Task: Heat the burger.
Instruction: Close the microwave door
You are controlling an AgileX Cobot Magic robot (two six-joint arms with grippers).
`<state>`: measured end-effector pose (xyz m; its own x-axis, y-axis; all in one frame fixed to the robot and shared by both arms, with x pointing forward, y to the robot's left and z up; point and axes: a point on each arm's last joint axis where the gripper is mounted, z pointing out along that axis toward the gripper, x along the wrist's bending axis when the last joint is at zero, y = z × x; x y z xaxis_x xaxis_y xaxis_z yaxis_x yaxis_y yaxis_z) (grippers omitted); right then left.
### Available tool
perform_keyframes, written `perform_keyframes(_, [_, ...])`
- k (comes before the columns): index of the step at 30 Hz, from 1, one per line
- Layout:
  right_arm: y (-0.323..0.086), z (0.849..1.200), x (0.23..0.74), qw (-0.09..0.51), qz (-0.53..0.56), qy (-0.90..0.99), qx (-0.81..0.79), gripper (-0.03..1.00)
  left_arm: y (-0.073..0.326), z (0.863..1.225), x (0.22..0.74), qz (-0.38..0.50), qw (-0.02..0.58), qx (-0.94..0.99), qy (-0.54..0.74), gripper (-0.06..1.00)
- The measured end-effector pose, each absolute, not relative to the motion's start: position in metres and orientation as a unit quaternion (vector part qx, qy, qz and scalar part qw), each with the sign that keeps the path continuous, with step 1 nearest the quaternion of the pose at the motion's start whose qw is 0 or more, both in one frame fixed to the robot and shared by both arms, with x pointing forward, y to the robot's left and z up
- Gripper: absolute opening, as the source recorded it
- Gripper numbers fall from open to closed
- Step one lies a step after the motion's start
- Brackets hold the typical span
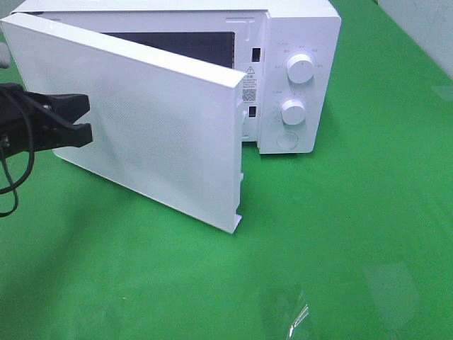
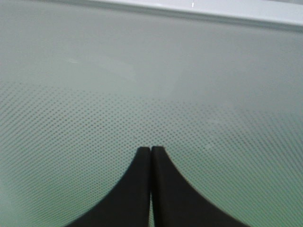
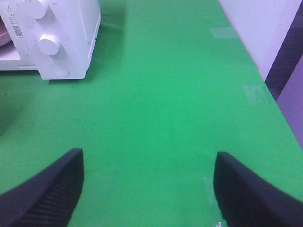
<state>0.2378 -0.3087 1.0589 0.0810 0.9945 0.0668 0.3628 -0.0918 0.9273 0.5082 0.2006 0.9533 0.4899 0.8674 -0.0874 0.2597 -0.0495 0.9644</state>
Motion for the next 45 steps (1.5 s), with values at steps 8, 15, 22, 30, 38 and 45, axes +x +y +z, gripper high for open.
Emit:
perform_keyframes(8, [-0.309, 1.059, 0.238, 0.394, 0.401, 0.547, 0.621, 0.73, 0.175, 0.951, 0.521, 0.272, 0.555, 0.668, 0.414, 0.00])
perform_keyframes(15, [-0.309, 1.059, 0.238, 0.394, 0.401, 0.547, 0.621, 0.73, 0.148, 0.949, 0.532, 0.268, 0.565, 0.664, 0.410, 0.00])
perform_keyframes(22, [-0.309, 1.059, 0.238, 0.394, 0.401, 0.547, 0.621, 0.73, 0.125, 0.949, 0.550, 0.262, 0.575, 0.660, 0.406, 0.00])
perform_keyframes(30, [-0.309, 1.059, 0.238, 0.394, 0.401, 0.547, 0.621, 0.73, 0.117, 0.950, 0.566, 0.264, 0.576, 0.659, 0.406, 0.00])
perform_keyframes(38, [-0.309, 1.059, 0.238, 0.394, 0.401, 0.547, 0.621, 0.73, 0.092, 0.947, 0.572, 0.249, 0.572, 0.677, 0.390, 0.00])
perform_keyframes(45, [-0.309, 1.059, 0.238, 0.394, 0.401, 0.547, 0.621, 0.73, 0.067, 0.945, 0.577, 0.237, 0.575, 0.687, 0.375, 0.00])
